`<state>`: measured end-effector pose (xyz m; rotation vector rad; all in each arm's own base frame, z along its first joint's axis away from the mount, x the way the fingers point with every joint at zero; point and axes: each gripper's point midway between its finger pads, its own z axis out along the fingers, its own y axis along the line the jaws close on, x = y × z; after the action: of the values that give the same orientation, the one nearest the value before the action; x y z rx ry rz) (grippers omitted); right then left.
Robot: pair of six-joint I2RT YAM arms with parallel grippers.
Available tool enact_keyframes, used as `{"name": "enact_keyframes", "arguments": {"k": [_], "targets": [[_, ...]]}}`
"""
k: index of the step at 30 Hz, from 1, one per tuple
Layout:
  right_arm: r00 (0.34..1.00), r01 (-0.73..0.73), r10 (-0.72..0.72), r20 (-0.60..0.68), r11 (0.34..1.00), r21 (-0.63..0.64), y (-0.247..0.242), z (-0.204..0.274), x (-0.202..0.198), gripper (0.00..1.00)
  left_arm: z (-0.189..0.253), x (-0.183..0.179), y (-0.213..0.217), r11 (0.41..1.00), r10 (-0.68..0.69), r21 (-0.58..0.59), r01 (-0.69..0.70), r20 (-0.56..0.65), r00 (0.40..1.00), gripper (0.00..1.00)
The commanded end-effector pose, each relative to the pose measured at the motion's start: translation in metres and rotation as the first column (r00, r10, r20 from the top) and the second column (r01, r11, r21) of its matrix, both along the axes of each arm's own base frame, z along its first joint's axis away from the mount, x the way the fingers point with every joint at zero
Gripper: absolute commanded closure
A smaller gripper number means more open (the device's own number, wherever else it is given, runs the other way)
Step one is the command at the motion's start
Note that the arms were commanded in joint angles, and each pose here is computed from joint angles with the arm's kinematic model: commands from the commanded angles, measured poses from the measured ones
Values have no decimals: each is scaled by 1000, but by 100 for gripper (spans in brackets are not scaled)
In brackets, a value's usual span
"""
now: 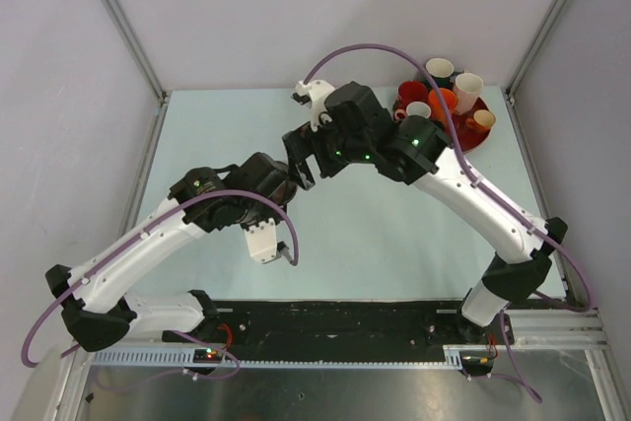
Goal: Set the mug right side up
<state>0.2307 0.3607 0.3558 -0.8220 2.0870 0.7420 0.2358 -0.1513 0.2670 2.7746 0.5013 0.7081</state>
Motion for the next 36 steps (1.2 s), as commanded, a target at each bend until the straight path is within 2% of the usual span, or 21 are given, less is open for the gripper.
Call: {"name": "enact_keyframes", "arguments": {"k": [1,7,9,10,12,14,15,16,18,20,24,26,30,32,36], "targets": [[995,96,-94,39,995,-38,10,-7,20,12,23,10,-2,1000,-27,-11,28,109,994,100],[991,124,-118,61,987,-99,31,-26,33,17,22,12,-5,1000,-15,-19,17,106,994,100],[982,182,-171,86,972,-148,26,-34,43,23,22,13,-6,1000,-10,-26,13,108,994,100],[974,216,-201,103,961,-173,21,-38,49,31,22,13,-6,1000,-7,-29,10,110,994,100],[962,265,-243,121,940,-217,12,-45,58,55,23,14,-7,999,5,-44,0,109,994,100],[952,302,-279,126,921,-244,0,-52,66,84,23,15,-9,997,26,-76,-18,106,994,99],[945,325,-301,128,912,-251,-8,-53,71,92,23,15,-11,995,40,-99,-30,103,994,88],[938,345,-321,132,906,-247,-15,-52,75,96,24,16,-13,990,60,-132,-46,104,993,77],[923,384,-364,124,887,-255,-35,-59,85,99,29,18,-18,977,96,-200,-73,109,989,53],[908,419,-408,99,874,-244,-54,-65,94,100,36,20,-23,959,118,-271,-83,116,986,35],[866,494,-498,39,842,-216,-99,-77,112,100,47,18,-29,928,129,-365,-78,120,984,19],[834,543,-551,19,814,-208,-127,-82,122,100,51,15,-30,912,133,-403,-76,117,984,6],[760,635,-650,-8,745,-203,-190,-84,136,100,55,19,-27,857,217,-494,-149,82,973,1],[706,690,-707,-27,696,-198,-230,-84,145,100,53,27,-24,802,300,-548,-235,30,954,1],[571,800,-818,-67,573,-176,-308,-88,172,100,36,47,-13,637,478,-627,-449,-137,868,0]]}}
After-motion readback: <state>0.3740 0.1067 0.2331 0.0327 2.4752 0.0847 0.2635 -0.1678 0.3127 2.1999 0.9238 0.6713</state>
